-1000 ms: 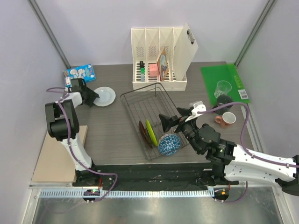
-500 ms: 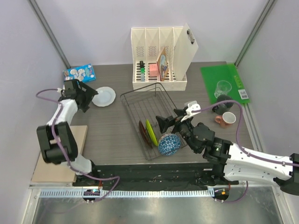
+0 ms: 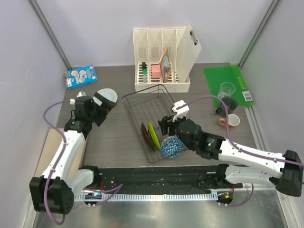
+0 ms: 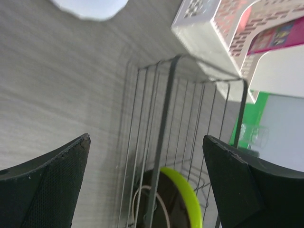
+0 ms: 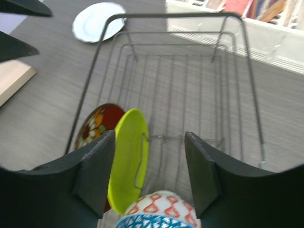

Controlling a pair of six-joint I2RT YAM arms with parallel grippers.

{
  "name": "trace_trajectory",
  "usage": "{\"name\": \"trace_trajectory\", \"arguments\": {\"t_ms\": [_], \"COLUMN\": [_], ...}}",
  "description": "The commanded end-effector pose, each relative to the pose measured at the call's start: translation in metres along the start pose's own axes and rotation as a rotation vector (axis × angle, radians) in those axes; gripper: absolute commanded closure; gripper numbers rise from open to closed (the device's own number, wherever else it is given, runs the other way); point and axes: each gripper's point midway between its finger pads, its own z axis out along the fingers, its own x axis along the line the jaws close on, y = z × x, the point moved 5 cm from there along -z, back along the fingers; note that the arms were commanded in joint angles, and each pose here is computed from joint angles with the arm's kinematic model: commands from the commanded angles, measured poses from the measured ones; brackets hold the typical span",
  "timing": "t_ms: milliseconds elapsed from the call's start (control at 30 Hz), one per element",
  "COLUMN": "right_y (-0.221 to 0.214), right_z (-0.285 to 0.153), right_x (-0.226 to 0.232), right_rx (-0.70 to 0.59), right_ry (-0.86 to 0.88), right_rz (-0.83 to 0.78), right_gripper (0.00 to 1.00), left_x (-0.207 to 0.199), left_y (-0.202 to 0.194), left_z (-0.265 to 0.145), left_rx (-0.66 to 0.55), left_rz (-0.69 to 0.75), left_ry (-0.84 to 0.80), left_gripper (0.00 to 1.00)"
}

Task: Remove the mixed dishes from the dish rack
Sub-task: Pick up the plate from the dish rack.

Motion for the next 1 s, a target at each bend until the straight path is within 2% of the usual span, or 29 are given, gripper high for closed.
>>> {"name": "trace_trajectory", "arguments": {"t_ms": [0,200,367,633,733,833,867,967], "right_y": [0.004,-0.034,-0.039,-0.073,-0.087,-0.087,-0.083,-0.068], "right_z": [-0.005,0.005,0.016,0.034,0.04,0.04,0.038,0.033], "right_x": [0.026,0.044,0.053,0.053,0.048,0.048,0.048,0.044], "right_rx": [0.062,0.191,0.193,0.282,0.321,0.323,0.31,0.269], "right_ry": [0.172,0.253,0.272,0.229,0.18,0.186,0.192,0.176], "right_rz": [0.053,0.104,0.123,0.068,0.044,0.034,0.037,0.034], "right_gripper": [0.33,0.37,0.4,0.47,0.51,0.64,0.71,0.77], "left_x": [-0.013,0.001,0.012,0.024,0.028,0.03,0.03,0.029], "left_y": [-0.011,-0.014,-0.022,-0.03,-0.033,-0.033,-0.034,-0.035], "left_z": [-0.015,-0.028,-0.026,-0.022,-0.019,-0.017,-0.017,-0.016], "left_rx": [0.021,-0.015,0.016,0.036,0.045,0.045,0.05,0.053], "left_rz": [0.037,0.096,0.102,0.096,0.103,0.104,0.105,0.099], "left_ry": [-0.157,-0.121,-0.087,-0.066,-0.054,-0.044,-0.048,-0.054], "left_gripper": [0.0,0.0,0.0,0.0,0.0,0.0,0.0,0.0]}}
